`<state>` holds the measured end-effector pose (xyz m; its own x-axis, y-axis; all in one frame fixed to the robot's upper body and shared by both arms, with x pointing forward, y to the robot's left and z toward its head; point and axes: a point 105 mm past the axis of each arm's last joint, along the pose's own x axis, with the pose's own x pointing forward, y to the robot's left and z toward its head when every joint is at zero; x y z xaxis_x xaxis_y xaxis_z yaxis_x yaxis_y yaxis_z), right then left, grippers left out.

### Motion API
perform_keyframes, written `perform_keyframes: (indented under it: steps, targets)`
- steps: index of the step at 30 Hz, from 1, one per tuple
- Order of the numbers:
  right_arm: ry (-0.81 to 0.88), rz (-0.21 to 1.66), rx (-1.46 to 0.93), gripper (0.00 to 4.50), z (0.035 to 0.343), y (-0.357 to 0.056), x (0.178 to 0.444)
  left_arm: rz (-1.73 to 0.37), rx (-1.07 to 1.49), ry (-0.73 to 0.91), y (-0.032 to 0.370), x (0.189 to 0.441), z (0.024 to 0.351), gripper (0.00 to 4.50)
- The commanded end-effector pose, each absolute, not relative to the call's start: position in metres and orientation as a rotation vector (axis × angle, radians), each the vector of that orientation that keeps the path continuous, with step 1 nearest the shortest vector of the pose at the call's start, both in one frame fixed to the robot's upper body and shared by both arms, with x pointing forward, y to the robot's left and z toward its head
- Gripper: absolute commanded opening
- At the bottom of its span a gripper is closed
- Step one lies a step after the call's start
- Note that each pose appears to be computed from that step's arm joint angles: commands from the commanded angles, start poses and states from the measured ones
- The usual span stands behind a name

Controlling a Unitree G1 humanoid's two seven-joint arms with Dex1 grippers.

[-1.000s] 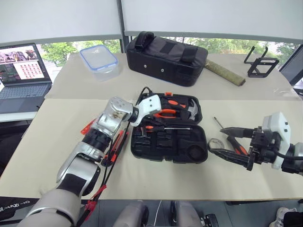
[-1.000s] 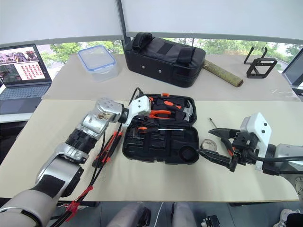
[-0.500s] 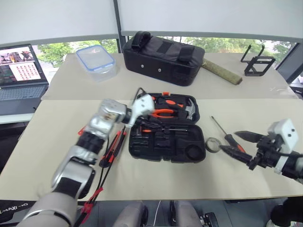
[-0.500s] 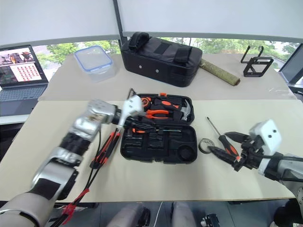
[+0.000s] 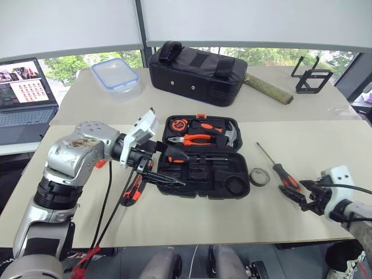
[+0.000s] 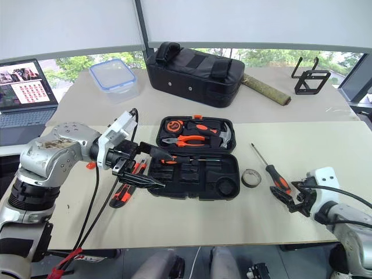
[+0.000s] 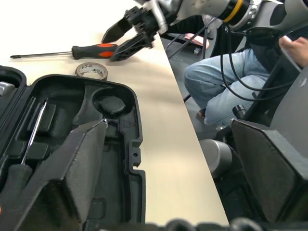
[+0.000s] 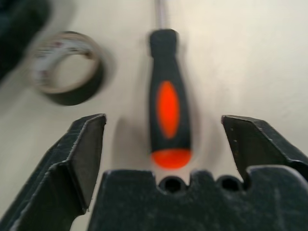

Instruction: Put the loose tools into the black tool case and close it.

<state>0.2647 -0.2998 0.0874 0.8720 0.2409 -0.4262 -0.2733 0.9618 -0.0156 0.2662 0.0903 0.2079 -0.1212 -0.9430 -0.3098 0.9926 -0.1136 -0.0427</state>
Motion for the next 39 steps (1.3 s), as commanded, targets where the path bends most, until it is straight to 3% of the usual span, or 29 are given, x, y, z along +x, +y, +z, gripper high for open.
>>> perform_keyframes:
  steps: [1, 6, 7, 12, 18, 24, 31, 33, 39]
  targets:
    - [0.42, 0.264, -0.088, 2.75, 0.086, -0.304, 0.267, -1.661, 0.265, 0.245, 0.093, 0.265, 0.214, 4.5]
    - [0.327, 0.277, -0.094, 1.09, 0.115, -0.313, 0.269, -1.626, 0.295, 0.262, 0.1, 0.266, 0.208, 4.5]
    - [0.303, 0.289, -0.097, 0.99, 0.123, -0.313, 0.271, -1.625, 0.295, 0.268, 0.101, 0.266, 0.207, 4.5]
    - [0.174, 0.649, -0.231, 0.99, 0.182, -0.263, 0.278, -1.63, 0.352, 0.341, 0.117, 0.261, 0.196, 4.5]
    - [0.206, 1.149, -0.547, 0.99, 0.177, -0.184, 0.282, -1.615, 0.404, 0.361, 0.127, 0.268, 0.192, 4.5]
    - [0.21, 1.262, -0.78, 0.99, 0.153, -0.162, 0.31, -1.605, 0.415, 0.342, 0.125, 0.27, 0.194, 4.5]
    - [0.215, 1.227, -0.859, 0.99, 0.145, -0.16, 0.336, -1.57, 0.425, 0.328, 0.127, 0.273, 0.196, 4.5]
    - [0.217, 1.23, -0.886, 2.0, 0.144, -0.162, 0.338, -1.569, 0.426, 0.327, 0.127, 0.273, 0.196, 4.5]
    - [0.176, 1.21, -0.889, 3.98, 0.155, -0.164, 0.343, -1.556, 0.423, 0.315, 0.126, 0.276, 0.196, 4.5]
